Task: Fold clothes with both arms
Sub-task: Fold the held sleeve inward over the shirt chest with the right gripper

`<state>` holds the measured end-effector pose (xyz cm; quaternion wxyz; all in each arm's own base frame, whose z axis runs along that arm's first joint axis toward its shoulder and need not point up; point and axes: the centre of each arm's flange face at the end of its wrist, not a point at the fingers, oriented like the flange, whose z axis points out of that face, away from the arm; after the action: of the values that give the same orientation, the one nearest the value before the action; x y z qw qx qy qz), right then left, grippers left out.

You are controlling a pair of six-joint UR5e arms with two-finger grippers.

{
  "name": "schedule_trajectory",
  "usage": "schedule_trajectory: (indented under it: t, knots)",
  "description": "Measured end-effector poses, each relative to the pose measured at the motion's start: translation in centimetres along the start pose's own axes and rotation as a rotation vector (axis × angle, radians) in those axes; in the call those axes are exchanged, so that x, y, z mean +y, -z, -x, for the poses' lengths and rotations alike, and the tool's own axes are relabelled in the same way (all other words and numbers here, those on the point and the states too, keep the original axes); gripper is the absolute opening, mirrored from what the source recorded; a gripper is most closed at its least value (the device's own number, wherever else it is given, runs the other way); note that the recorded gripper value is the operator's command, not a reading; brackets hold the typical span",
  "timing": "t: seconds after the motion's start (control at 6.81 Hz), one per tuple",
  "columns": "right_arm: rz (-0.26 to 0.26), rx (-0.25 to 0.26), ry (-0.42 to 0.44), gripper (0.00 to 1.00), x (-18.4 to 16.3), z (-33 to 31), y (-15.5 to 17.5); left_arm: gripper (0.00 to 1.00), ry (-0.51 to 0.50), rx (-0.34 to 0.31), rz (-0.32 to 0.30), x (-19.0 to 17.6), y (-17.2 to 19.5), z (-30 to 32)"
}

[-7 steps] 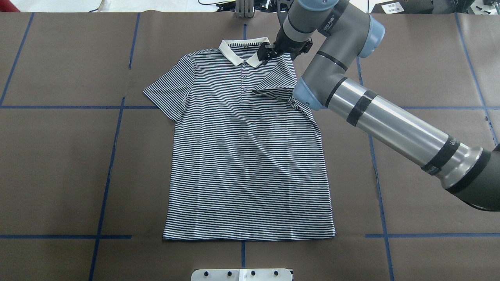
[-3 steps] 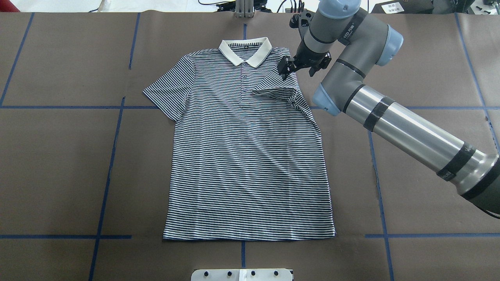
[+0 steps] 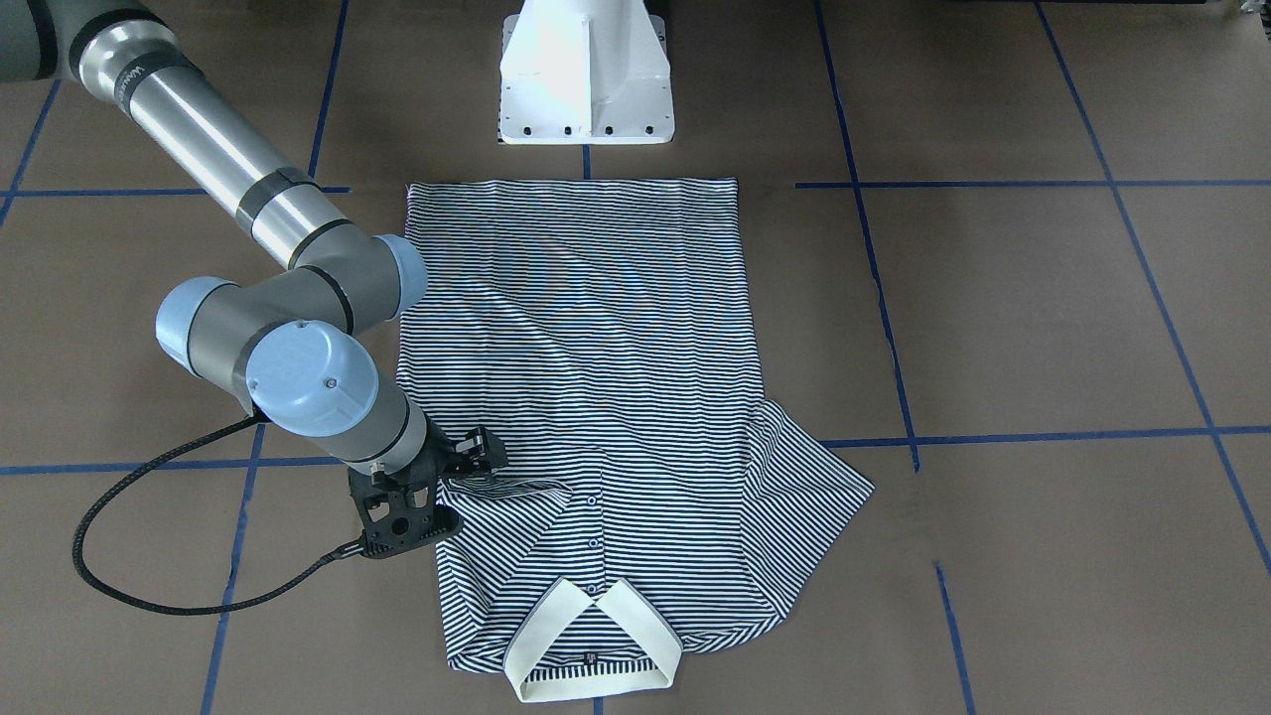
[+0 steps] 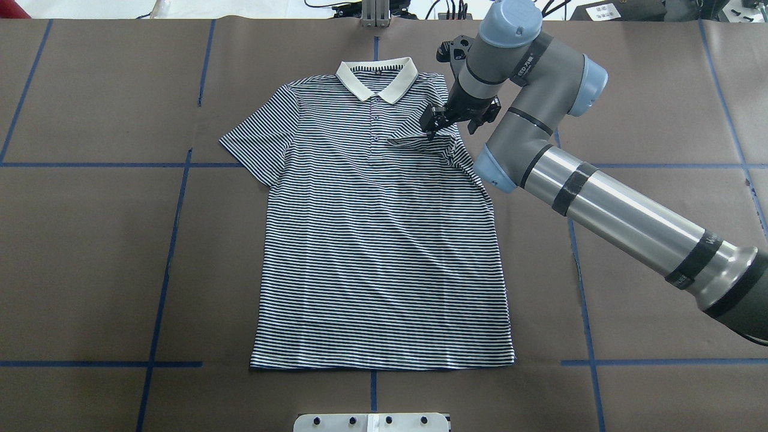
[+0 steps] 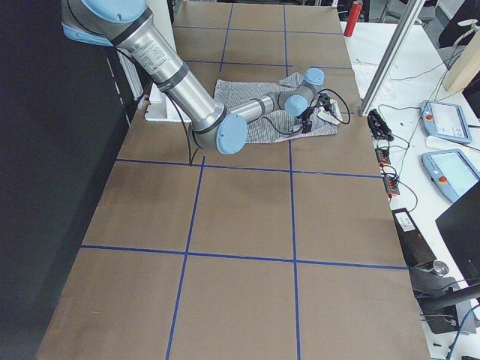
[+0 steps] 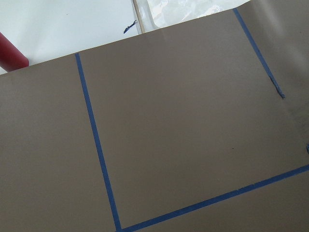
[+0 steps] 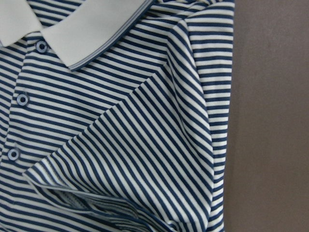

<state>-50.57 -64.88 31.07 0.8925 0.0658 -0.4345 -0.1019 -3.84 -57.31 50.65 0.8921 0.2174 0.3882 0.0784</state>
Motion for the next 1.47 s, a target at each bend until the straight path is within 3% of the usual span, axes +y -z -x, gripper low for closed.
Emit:
schedule_trajectory:
  t: [0.73,1.18,1.47]
  knots:
    - [0.039,-0.045,0.067,1.0,2.9,6.4,-2.5,1.0,-0.009,-0.005,-0.006,-1.4,0.1,-0.2]
    - [0.023,-0.099,0.065,1.0,3.6,10.7,-0.4,1.0,0.005,-0.004,-0.004,-1.7,-0.2,-0.5]
    - [0.043,-0.125,-0.001,1.0,3.8,11.6,2.9,1.0,0.075,0.015,0.024,-4.5,-3.5,-5.3]
